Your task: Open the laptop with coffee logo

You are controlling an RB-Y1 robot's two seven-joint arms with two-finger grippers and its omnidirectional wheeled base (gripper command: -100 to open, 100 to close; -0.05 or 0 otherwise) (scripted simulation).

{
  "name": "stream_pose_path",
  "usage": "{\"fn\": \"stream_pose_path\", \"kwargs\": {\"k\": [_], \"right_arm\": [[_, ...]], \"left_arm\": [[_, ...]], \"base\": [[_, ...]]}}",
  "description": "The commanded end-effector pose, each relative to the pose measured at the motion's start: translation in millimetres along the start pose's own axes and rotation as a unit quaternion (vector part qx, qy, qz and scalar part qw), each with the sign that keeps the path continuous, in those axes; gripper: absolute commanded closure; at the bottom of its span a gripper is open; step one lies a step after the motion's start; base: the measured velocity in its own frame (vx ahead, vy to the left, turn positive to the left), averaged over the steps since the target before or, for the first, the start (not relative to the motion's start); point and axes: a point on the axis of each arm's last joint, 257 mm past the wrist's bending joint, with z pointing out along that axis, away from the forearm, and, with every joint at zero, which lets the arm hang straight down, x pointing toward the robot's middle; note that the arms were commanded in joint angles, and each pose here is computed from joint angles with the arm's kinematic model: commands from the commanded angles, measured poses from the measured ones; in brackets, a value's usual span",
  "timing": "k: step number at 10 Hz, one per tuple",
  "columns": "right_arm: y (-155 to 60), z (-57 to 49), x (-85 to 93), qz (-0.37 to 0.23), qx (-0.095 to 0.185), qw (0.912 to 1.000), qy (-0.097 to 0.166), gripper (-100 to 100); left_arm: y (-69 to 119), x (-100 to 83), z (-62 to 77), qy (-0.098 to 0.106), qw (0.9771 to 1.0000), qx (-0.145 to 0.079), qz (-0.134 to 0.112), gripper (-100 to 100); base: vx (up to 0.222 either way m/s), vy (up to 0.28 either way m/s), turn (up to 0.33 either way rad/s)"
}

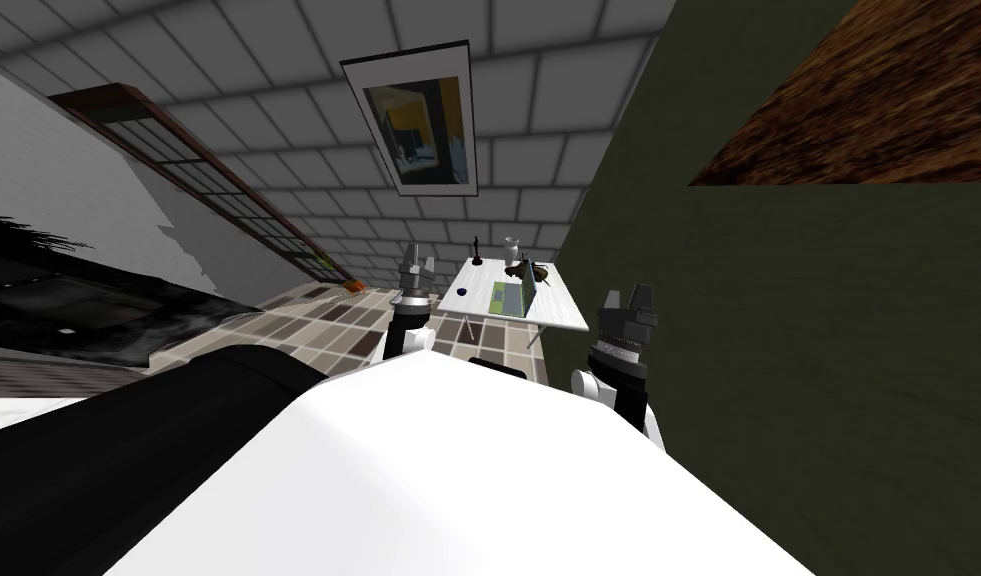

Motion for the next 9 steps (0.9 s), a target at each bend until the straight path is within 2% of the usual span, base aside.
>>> {"fn": "stream_pose_path", "kwargs": {"k": [1, 9], "right_arm": [[0.0, 0.0, 0.0, 0.000, 0.000, 1.0000, 0.000, 0], [0.2, 0.1, 0.0, 0.000, 0.000, 1.0000, 0.000, 0]], "left_arm": [[0.0, 0.0, 0.0, 0.000, 1.0000, 0.000, 0.000, 0], [-0.2, 0.0, 0.0, 0.000, 1.0000, 0.000, 0.000, 0]], "base": [[0.000, 0.000, 0.000], [0.000, 0.000, 0.000]]}}
